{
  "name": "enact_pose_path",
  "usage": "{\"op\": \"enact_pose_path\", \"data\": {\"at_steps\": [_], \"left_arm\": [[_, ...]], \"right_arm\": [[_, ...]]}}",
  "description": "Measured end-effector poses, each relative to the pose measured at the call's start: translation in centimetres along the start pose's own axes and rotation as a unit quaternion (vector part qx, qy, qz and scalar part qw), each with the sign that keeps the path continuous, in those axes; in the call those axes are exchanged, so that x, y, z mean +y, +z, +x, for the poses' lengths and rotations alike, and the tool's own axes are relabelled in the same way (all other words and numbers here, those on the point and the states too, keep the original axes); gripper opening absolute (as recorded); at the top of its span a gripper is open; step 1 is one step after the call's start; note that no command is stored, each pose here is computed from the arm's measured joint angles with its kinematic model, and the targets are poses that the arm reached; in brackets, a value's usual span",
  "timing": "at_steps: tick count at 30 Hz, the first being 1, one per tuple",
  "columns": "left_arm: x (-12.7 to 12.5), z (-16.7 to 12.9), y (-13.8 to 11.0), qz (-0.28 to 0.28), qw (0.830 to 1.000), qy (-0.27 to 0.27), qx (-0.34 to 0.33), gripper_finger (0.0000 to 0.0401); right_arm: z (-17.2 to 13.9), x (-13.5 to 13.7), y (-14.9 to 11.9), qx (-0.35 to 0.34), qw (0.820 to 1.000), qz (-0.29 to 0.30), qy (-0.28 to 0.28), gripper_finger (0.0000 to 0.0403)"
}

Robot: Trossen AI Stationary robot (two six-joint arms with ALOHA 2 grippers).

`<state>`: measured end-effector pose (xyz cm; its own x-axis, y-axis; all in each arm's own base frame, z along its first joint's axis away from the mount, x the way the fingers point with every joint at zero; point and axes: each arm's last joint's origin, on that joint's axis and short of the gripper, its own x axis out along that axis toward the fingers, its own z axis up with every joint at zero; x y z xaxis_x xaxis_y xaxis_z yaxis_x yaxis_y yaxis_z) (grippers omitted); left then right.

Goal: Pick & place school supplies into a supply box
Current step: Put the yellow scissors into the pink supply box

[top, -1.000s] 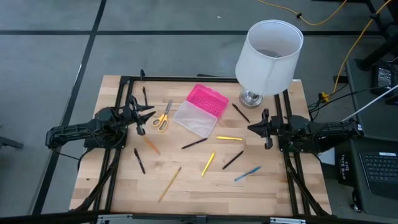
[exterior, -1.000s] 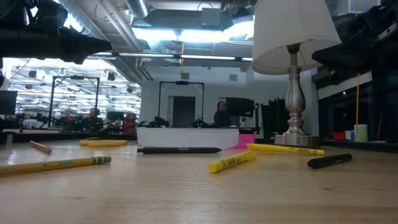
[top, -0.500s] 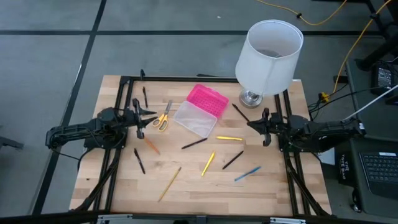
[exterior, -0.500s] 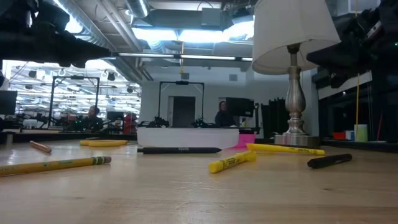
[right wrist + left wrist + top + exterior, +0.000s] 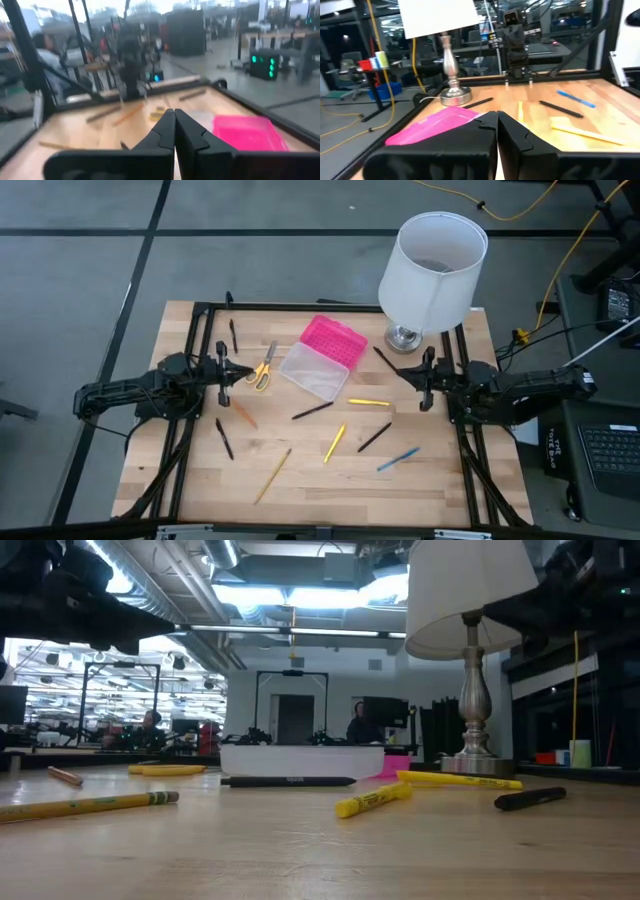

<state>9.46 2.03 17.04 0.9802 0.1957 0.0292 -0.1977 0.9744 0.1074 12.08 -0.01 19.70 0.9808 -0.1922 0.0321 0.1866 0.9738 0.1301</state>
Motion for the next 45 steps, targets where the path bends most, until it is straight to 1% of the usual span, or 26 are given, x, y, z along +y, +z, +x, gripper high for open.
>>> {"op": "enact_pose_path", "data": {"at_steps": [2,5,7,10,14,17,20,23,25,31,34,39,42,45], "left_arm": [[0.1,0.0,-0.1,0.009,1.000,0.011,0.006,0.0002],[0.1,0.0,-0.1,0.019,1.000,0.012,0.009,0.0003],[0.1,0.0,-0.2,0.009,1.000,0.016,0.015,0.0001],[0.2,0.1,-0.3,-0.004,0.999,0.037,0.026,0.0001],[0.3,0.3,-0.2,-0.024,0.996,0.056,0.066,0.0003],[0.4,0.7,0.2,-0.042,0.993,0.057,0.092,0.0003],[0.5,1.2,0.7,-0.043,0.990,0.056,0.126,0.0003],[0.6,2.0,1.5,-0.044,0.985,0.059,0.153,0.0003],[0.7,2.7,2.2,-0.056,0.983,0.065,0.165,0.0003],[1.0,4.4,4.5,-0.059,0.971,0.072,0.220,0.0003],[1.3,5.2,5.7,-0.060,0.961,0.094,0.251,0.0003],[1.6,6.5,7.3,-0.070,0.940,0.111,0.314,0.0003],[1.8,7.4,8.1,-0.095,0.934,0.134,0.316,0.0003],[1.8,8.0,8.3,-0.110,0.929,0.148,0.321,0.0003]], "right_arm": [[0.5,0.2,0.2,0.017,1.000,-0.005,-0.002,0.0002],[1.5,0.5,0.6,0.041,0.999,-0.021,-0.005,0.0003],[2.1,0.7,0.8,0.058,0.997,-0.044,-0.006,0.0003],[3.1,1.0,1.4,0.068,0.995,-0.075,-0.004,0.0003],[4.2,1.3,1.4,0.093,0.992,-0.087,-0.005,0.0013],[4.7,1.4,1.6,0.098,0.991,-0.091,-0.006,0.0023],[5.1,1.5,1.6,0.101,0.990,-0.095,-0.006,0.0028],[5.2,1.5,1.6,0.099,0.987,-0.127,-0.003,0.0029],[5.3,1.5,1.5,0.101,0.985,-0.143,-0.001,0.0029],[5.4,1.6,1.6,0.094,0.985,-0.141,-0.001,0.0030],[5.4,1.5,1.6,0.094,0.985,-0.141,-0.002,0.0031],[5.4,1.5,1.6,0.093,0.984,-0.150,-0.001,0.0031],[5.4,1.5,1.6,0.093,0.984,-0.155,-0.001,0.0031],[5.4,1.5,1.7,0.092,0.984,-0.155,-0.001,0.0031]]}}
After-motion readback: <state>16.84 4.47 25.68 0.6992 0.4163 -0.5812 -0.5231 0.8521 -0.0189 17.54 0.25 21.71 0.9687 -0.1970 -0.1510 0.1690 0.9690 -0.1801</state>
